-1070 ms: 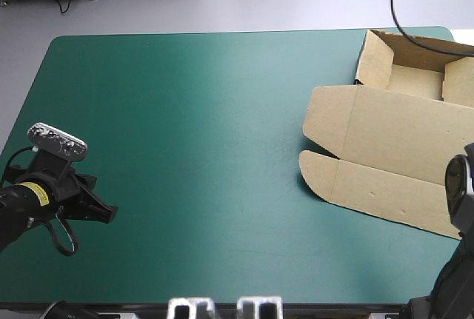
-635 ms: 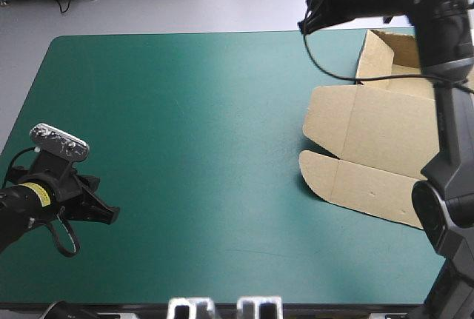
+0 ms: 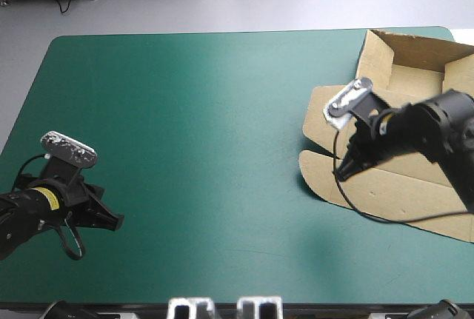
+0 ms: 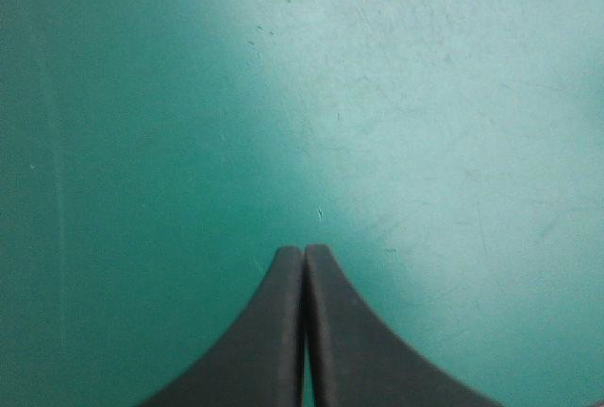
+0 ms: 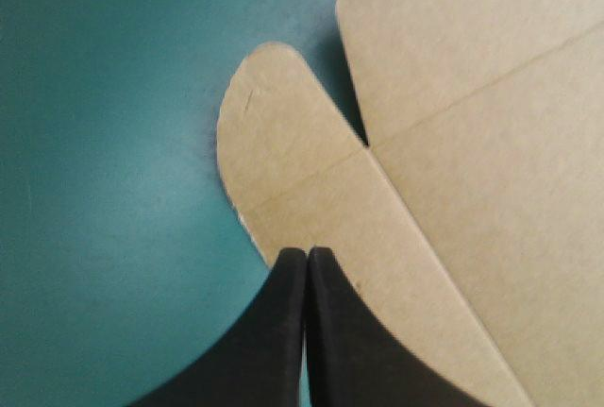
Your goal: Fold the box
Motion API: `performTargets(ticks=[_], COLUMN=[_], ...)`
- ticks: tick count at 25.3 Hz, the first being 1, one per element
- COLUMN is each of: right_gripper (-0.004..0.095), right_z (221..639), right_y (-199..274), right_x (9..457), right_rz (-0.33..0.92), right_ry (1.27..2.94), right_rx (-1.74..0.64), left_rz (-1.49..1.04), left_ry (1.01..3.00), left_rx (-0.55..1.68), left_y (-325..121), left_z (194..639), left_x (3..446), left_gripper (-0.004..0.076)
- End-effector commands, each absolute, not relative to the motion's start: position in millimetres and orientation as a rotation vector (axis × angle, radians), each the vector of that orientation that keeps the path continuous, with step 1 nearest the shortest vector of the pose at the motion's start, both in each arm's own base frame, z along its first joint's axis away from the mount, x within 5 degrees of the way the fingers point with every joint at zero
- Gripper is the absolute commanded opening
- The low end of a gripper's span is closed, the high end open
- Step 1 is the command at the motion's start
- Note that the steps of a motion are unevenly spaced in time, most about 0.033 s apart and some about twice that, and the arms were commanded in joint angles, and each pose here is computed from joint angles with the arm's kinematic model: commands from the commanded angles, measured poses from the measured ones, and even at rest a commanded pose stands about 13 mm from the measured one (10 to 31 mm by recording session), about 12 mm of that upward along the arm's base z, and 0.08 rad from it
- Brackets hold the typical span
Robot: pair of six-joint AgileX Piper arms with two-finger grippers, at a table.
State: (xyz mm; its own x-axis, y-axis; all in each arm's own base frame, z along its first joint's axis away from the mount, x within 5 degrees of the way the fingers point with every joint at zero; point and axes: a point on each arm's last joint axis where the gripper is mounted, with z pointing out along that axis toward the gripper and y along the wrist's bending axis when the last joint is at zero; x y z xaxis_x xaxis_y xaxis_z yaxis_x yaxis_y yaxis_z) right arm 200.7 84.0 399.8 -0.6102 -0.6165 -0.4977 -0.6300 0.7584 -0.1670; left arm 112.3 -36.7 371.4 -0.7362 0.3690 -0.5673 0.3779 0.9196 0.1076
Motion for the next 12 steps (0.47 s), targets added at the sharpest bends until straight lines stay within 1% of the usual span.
performTargets(ticks=[1,4,6,8,12], right_gripper=[-0.0019,-0.0019,-0.0019,-0.0019,-0.0019], right_z=[387.5,357.6,341.9,335.0,335.2], right_y=[66.6,55.9,47.9,42.4,37.2], right_x=[159.1,132.4,113.2,100.6,88.0], right_rz=[0.055,0.074,0.084,0.09,0.096], right_ry=[2.369,2.414,2.405,2.399,2.367], right_rx=[-0.834,-0.797,-0.764,-0.732,-0.718], left_rz=[-0.067,-0.1,-0.149,-0.178,-0.213], left_ry=[2.506,2.583,2.615,2.632,2.673], left_rx=[0.546,0.561,0.574,0.593,0.601], left_y=[-40.6,-42.9,-46.2,-48.2,-49.8], left_z=[359.3,343.0,333.2,327.7,322.4], left_x=[111.1,108.3,106.8,105.6,102.4], left_gripper=[-0.001,-0.001,-0.001,-0.001,-0.001])
